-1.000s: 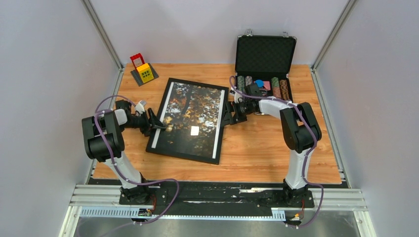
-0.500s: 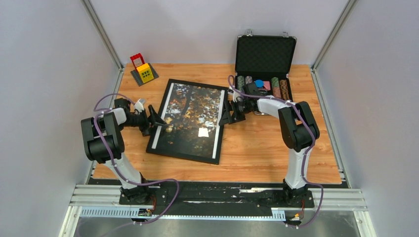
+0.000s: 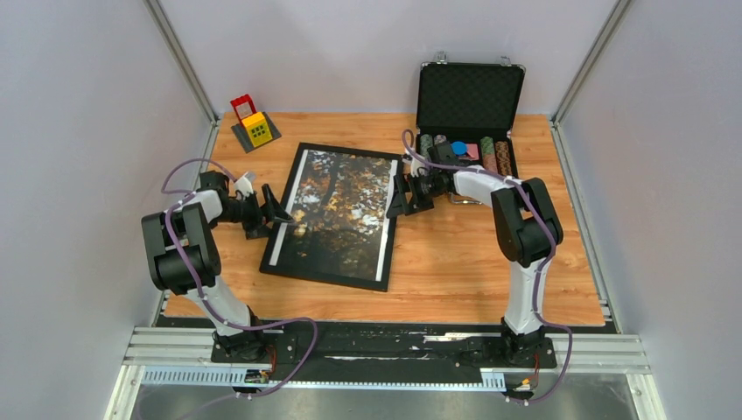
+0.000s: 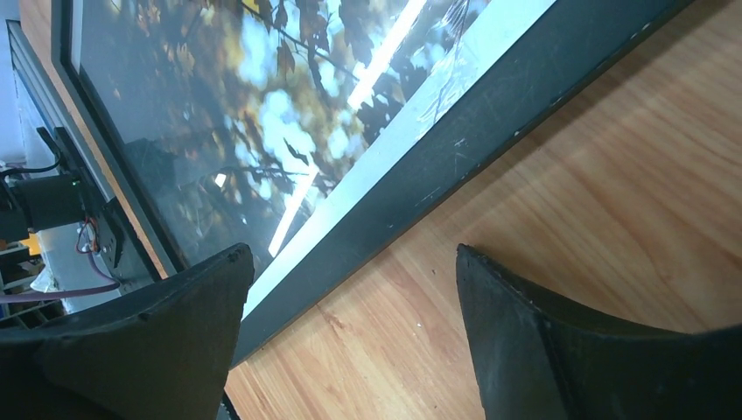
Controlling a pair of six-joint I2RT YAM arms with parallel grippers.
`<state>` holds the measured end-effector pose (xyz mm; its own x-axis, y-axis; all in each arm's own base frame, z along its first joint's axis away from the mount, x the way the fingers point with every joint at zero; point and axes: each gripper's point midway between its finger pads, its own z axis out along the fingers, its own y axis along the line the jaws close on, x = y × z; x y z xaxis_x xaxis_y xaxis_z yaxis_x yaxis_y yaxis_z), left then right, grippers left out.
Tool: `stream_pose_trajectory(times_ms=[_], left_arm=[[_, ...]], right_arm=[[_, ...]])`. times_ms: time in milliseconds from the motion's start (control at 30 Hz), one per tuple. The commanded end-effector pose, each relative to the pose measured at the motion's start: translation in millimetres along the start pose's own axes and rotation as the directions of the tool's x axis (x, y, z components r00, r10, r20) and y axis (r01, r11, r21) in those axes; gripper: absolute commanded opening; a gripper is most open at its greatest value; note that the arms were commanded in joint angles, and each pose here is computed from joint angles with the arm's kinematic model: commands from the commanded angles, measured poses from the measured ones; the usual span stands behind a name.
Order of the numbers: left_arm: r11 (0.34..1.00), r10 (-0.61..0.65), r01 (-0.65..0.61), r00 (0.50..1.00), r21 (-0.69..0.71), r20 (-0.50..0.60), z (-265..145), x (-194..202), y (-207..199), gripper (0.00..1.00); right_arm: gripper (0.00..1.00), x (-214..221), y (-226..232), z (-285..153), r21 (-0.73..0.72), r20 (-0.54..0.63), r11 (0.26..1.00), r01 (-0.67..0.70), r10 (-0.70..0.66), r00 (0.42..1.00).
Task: Put the photo into the frame
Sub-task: Turn over the photo frame at the center of the board, then adjust the photo frame at the center of the board.
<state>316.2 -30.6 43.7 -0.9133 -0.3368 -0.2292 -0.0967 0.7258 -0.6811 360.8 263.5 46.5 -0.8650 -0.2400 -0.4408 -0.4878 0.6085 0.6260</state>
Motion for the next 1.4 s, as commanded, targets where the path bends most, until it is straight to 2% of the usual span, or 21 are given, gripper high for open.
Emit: stream_pose_trajectory(times_ms=[0,133,400,833,1100,1367], left_arm=[[0.995,0.056,-0.056,0.998,-0.084,-0.001,-2,-5,19,1.0],[0.995,0.072,-0.074,0.997,-0.063,-0.032,3,0,13,1.0],[0.982,0.184,-0.188,0.974,-0.015,-0.132,24,16,-17,1.0],[0.964,0.264,-0.263,0.951,0.028,-0.162,28,23,-35,1.0],[0.935,0.354,-0.341,0.91,0.094,-0.215,38,38,-60,1.0],[0.93,0.367,-0.355,0.907,0.094,-0.206,35,37,-63,1.0]], right_arm=[[0.86,-18,1,2,0.01,0.025,1.0,0.022,-0.022,0.999],[0.86,-23,3,2,0.004,0.03,1.0,0.026,-0.027,0.999],[0.86,-29,2,6,-0.002,0.016,0.999,0.034,-0.034,0.999],[0.86,-54,3,2,0.023,0.034,0.997,0.077,-0.078,0.996],[0.86,-58,1,-8,0.075,0.052,0.993,0.095,-0.099,0.994],[0.86,-63,1,-12,0.095,0.061,0.99,0.107,-0.113,0.992]])
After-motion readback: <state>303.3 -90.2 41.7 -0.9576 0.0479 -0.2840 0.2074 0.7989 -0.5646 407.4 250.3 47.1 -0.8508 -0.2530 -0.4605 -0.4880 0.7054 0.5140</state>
